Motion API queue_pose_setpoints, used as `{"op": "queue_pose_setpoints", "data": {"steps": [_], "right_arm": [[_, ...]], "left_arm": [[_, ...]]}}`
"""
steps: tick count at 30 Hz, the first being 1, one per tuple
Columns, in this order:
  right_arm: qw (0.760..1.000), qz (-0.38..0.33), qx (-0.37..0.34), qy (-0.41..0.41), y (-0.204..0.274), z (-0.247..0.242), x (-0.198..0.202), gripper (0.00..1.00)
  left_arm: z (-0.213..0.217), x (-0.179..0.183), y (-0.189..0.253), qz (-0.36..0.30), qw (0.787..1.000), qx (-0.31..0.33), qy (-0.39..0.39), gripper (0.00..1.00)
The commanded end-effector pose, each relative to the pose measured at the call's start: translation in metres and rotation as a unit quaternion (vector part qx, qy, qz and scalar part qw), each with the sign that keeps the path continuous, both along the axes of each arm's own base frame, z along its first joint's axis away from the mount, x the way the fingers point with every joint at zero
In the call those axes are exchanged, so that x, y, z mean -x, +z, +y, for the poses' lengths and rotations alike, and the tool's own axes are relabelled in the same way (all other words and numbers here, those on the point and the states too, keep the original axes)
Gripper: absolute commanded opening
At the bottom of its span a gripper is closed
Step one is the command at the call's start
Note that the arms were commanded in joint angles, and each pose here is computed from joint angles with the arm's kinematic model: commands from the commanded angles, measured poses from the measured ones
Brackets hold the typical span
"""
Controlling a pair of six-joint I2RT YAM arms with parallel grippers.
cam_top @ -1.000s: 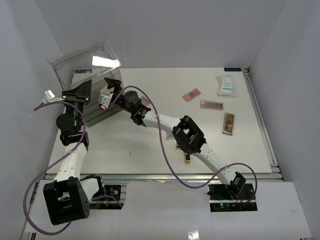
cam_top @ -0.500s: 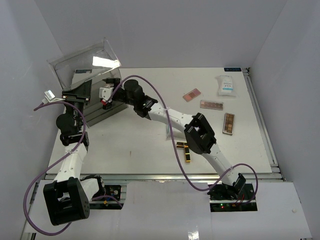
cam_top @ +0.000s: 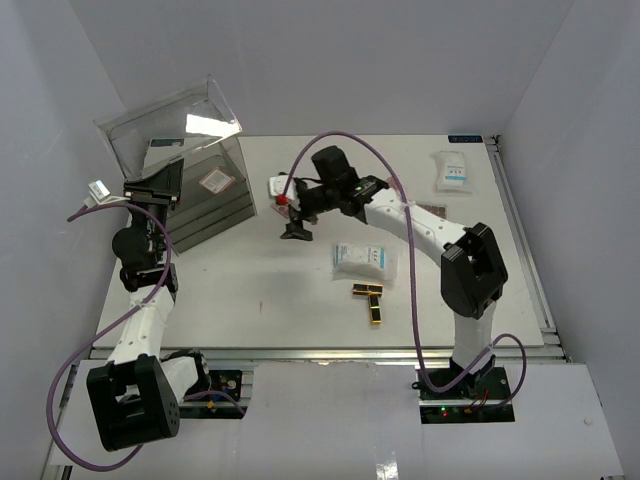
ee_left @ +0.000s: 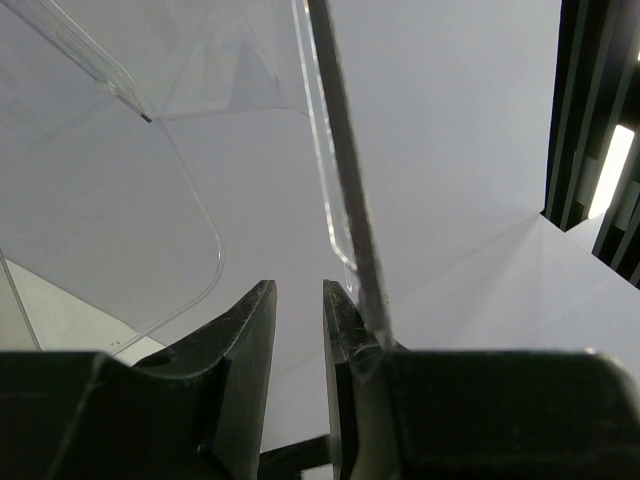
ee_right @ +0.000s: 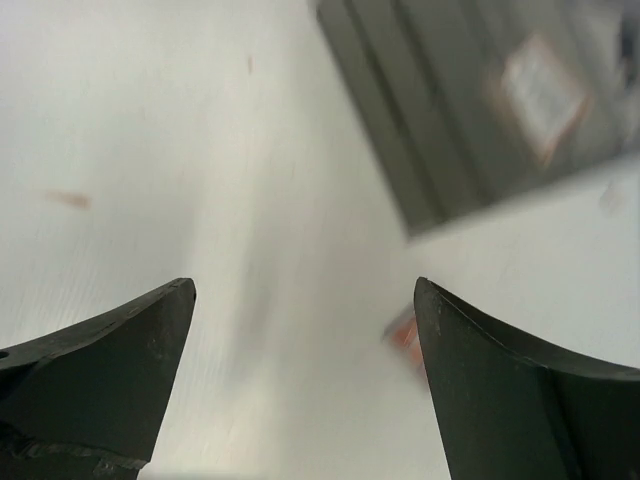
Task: Organize the makeup
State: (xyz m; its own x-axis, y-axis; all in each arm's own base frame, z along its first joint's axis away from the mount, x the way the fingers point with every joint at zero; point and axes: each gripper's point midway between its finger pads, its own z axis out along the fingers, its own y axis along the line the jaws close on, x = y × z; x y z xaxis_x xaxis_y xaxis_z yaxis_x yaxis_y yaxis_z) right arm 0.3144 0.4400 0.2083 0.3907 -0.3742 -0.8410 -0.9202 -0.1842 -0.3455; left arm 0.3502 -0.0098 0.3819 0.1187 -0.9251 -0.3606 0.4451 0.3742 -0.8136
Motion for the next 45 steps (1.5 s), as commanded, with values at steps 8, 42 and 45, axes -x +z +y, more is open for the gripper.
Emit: {"op": "queue_pose_setpoints", "data": {"steps": [8,42,45], "right_arm": [[0.919,0.183,0.138,-0.322,-0.064,-0.235,-0.133,0.92],[0.880,0.125,0.377,-0.259,-0.185,-0.411,-0.165,0.82],[0.884,0.128,0.373,-0.251,-0.186,-0.409,-0.162,0.73]], "left_arm": [[-0.003,0.009,0.026,-0.041,0.999,-0.006,-0.007,0.37],[-0.003,0.011,0.014,-0.035,0.999,-0.003,-0.010,0.37],[-0.003,0.011,0.016,-0.036,0.999,-0.003,-0.011,0.37]]}}
